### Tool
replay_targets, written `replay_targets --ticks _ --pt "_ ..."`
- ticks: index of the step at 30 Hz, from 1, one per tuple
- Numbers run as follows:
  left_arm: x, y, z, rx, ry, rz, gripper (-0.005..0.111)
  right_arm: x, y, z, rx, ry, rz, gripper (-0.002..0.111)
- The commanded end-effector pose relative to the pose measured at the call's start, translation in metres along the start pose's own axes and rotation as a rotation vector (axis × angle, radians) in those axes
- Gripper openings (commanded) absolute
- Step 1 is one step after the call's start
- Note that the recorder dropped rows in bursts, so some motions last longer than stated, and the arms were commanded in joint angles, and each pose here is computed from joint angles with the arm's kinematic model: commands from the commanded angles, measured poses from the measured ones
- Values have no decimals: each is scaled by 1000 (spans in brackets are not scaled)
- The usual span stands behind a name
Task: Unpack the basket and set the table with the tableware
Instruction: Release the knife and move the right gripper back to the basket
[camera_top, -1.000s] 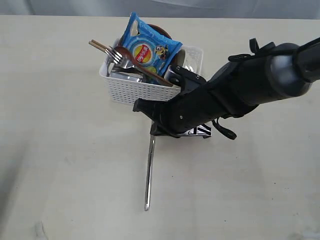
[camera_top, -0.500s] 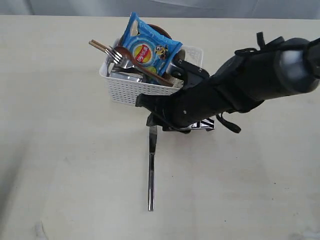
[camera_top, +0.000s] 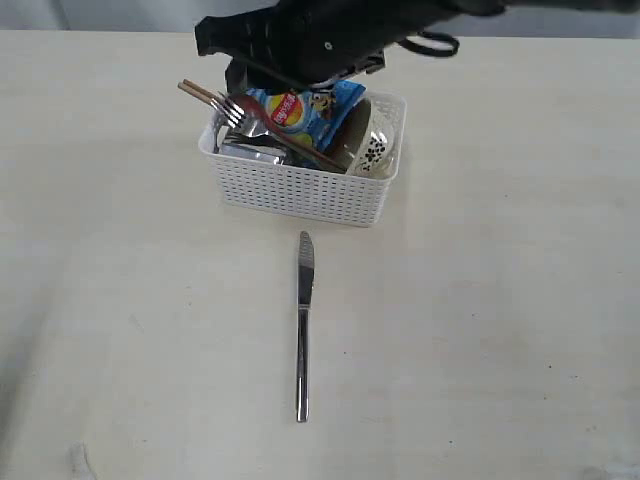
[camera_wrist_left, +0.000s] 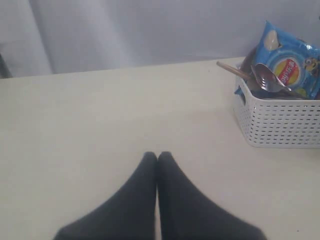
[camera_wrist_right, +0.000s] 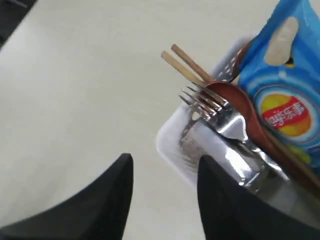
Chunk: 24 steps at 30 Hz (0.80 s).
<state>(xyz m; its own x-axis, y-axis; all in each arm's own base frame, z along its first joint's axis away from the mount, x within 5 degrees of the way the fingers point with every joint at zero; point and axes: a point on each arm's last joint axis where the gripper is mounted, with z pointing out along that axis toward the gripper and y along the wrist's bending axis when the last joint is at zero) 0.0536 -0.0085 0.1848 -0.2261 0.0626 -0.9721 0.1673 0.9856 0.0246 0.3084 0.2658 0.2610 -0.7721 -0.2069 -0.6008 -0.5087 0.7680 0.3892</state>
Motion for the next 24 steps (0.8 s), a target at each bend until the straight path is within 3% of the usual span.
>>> replay_targets --ticks 1,6,12,24 --pt "1 0 0 4 -3 -3 0 -12 -15 26 194 224 -136 41" --pt "1 0 0 4 -3 -3 0 -17 -23 54 249 358 -217 41" --pt "1 0 0 4 -3 -3 0 -12 -21 77 257 337 -325 41" --pt "1 0 0 4 -3 -3 0 -2 -32 100 286 352 -355 39"
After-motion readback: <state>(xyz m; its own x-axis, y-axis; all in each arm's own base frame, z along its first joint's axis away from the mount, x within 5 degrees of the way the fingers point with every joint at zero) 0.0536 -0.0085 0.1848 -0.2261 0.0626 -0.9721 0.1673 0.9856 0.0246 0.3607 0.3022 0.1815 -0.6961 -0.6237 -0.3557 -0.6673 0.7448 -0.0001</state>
